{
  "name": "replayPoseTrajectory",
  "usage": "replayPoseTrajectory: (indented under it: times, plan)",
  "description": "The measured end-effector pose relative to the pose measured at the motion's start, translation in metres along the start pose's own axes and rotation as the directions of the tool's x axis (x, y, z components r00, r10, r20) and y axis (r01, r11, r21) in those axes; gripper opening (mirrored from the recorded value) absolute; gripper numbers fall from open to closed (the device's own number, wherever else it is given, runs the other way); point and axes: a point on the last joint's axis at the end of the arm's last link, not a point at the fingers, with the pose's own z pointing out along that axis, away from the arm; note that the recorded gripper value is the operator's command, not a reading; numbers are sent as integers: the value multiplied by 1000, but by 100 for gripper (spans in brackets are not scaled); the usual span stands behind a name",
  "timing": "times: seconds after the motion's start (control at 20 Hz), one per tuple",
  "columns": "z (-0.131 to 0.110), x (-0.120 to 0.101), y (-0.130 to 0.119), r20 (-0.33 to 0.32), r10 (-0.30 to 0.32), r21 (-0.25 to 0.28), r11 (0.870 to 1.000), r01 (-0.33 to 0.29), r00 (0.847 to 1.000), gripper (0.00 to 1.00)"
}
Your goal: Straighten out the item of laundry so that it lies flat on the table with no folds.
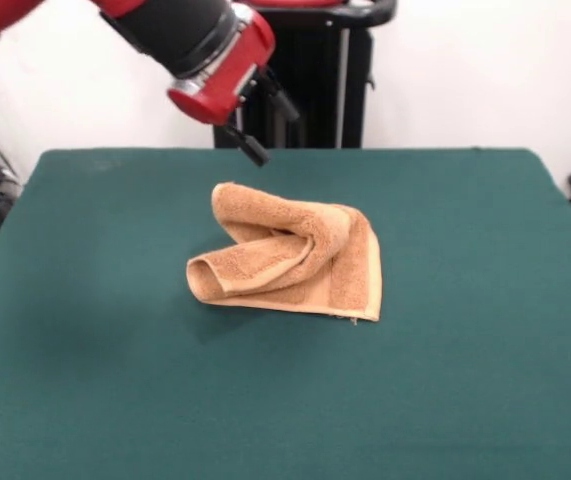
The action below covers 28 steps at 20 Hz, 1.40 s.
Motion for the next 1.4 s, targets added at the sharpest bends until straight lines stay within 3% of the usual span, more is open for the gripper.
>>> replayPoseTrajectory:
  times: [0.65, 0.95, 1.4]
  plan:
    - [-36, 6, -41, 3, 4, 150, 989, -5, 1000, 100]
    - [-42, 10, -60, 14, 13, 188, 982, -15, 1000, 100]
    - [-46, 20, -82, 58, 43, 192, 980, -54, 997, 100]
